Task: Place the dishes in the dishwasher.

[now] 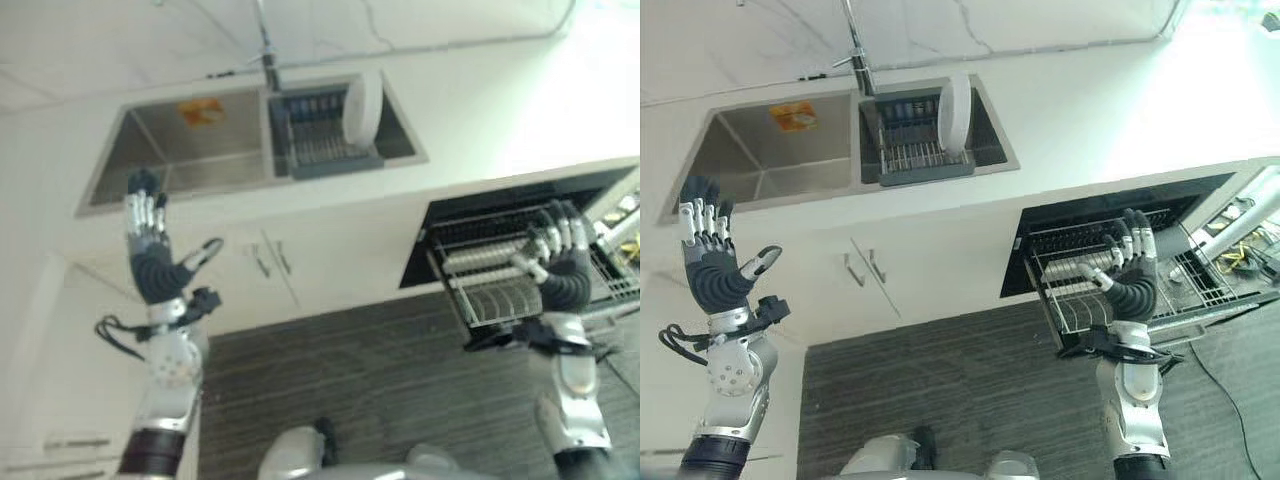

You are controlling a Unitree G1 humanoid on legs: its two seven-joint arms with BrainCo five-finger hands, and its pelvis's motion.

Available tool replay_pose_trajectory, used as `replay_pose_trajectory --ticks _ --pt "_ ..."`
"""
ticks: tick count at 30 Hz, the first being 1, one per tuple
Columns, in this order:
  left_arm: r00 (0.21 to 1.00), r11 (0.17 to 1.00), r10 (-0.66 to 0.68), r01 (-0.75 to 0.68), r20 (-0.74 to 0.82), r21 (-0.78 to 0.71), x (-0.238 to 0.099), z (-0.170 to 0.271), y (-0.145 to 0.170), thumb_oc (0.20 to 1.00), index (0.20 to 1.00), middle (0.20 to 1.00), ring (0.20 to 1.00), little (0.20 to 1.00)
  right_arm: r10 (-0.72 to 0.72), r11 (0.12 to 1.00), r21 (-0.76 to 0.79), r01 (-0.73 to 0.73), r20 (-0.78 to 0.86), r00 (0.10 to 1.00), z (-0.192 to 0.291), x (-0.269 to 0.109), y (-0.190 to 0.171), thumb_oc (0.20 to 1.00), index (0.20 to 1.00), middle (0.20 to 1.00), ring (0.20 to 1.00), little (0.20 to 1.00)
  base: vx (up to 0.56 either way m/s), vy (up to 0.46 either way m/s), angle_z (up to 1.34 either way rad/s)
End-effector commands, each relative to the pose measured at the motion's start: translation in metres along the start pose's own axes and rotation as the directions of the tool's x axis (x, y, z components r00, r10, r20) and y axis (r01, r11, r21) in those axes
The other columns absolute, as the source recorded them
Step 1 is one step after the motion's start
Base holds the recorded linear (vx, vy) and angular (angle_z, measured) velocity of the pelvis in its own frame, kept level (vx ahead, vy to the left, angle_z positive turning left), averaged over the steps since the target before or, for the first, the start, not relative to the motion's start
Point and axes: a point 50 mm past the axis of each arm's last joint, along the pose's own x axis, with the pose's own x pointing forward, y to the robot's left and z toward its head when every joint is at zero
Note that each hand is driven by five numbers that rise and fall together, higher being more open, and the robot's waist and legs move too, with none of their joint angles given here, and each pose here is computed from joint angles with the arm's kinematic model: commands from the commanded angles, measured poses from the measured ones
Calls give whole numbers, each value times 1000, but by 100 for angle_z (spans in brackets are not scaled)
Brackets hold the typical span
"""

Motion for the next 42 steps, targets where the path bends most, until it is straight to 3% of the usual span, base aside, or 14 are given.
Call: replay_pose_trajectory --ticks 1,8,23,32,42 --pt "994 999 -49 47 96 22 5 20 3 1000 1000 1000 1000 1000 43 999 26 -48 148 988 24 12 7 1000 1000 1000 1000 1000 209 213 -23" --pt "995 993 -3 -9 95 119 8 22 14 1000 1000 1000 1000 1000 141 985 75 -152 141 980 21 21 28 1000 1000 1000 1000 1000 43 -49 -63" --pt "999 990 18 -24 48 140 -8 11 5 1000 1000 1000 1000 1000 243 967 49 -249 102 965 15 17 34 1000 1000 1000 1000 1000 39 -277 -7" --pt "998 984 66 -69 20 163 -11 8 16 1000 1000 1000 1000 1000 275 960 30 -279 80 958 13 17 45 1000 1000 1000 1000 1000 171 119 -8" --pt "999 979 9 -19 50 201 -9 14 17 1000 1000 1000 1000 1000 223 972 60 -228 75 972 11 12 37 1000 1000 1000 1000 1000 198 230 -11"
